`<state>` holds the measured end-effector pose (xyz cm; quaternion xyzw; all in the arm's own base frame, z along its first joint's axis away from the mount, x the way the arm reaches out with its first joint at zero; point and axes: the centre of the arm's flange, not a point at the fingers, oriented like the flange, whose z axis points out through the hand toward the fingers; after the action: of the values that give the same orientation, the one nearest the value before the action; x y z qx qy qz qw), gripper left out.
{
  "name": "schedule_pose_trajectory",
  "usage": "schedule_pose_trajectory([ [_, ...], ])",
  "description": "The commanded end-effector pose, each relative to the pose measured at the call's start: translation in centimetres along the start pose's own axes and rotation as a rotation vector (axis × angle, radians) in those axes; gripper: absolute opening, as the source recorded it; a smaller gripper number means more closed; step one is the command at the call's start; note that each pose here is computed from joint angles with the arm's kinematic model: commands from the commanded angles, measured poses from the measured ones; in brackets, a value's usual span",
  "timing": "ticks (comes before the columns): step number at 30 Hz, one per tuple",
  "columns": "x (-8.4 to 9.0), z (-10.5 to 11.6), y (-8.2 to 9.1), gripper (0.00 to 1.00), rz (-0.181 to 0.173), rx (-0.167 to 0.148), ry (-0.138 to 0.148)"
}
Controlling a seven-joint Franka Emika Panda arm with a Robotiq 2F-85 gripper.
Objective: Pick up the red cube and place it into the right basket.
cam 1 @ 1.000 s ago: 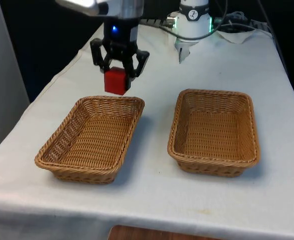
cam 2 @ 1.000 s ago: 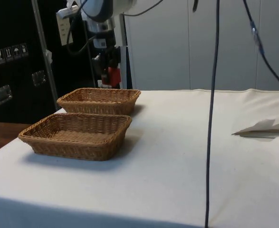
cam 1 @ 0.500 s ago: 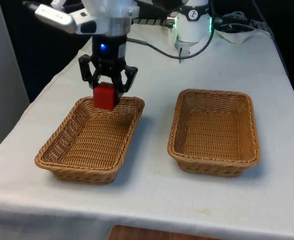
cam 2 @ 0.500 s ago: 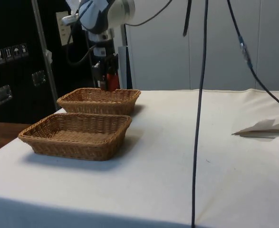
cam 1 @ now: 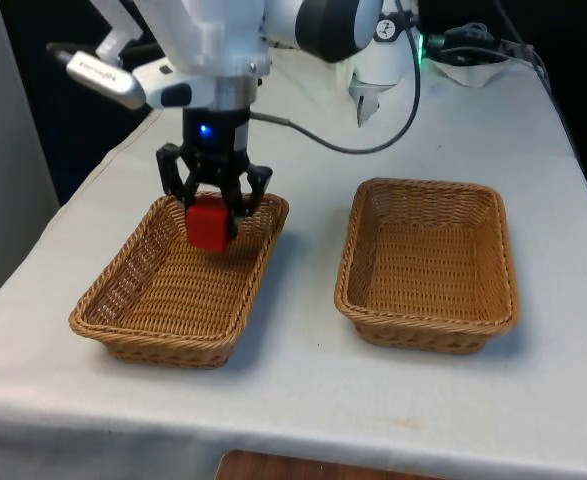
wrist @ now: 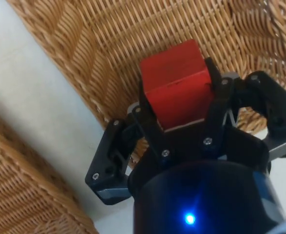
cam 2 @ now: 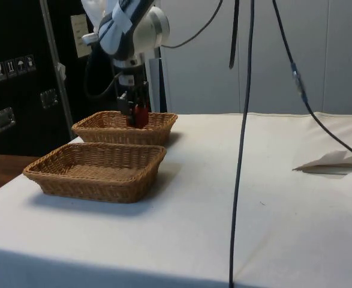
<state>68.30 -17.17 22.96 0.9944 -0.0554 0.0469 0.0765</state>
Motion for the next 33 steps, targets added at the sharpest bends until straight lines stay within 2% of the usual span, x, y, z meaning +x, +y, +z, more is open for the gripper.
schedule_pose_trajectory([
  [1,0.1,0.4,-0.1,0.03,-0.003,0.009,0.007],
  [8,-0.2,2.3,-0.5,0.03,-0.014,0.010,0.014],
  [9,-0.3,2.0,-0.4,0.03,-0.010,0.003,0.003],
  [10,-0.2,2.4,-0.5,0.03,-0.014,0.010,0.014],
  [16,-0.2,2.5,-0.3,0.04,-0.020,0.008,0.018],
  [18,-0.3,2.5,-0.3,0.18,-0.018,-0.001,0.011],
  [19,-0.2,2.5,-0.3,0.18,-0.021,0.007,0.019],
  [20,-0.2,2.5,-0.3,0.27,-0.022,0.007,0.019],
  [24,-0.2,2.5,-0.3,0.66,-0.023,0.008,0.019],
  [25,-0.2,2.5,-0.2,0.86,-0.023,0.008,0.019],
  [26,-0.3,2.6,-0.2,0.97,-0.024,0.007,0.018],
  [28,-0.3,2.5,-0.3,1.00,-0.022,-0.002,0.012],
  [29,-0.3,2.6,-0.2,1.00,-0.023,0.008,0.019],
  [33,-0.3,2.6,-0.2,1.00,-0.024,0.008,0.019],
])
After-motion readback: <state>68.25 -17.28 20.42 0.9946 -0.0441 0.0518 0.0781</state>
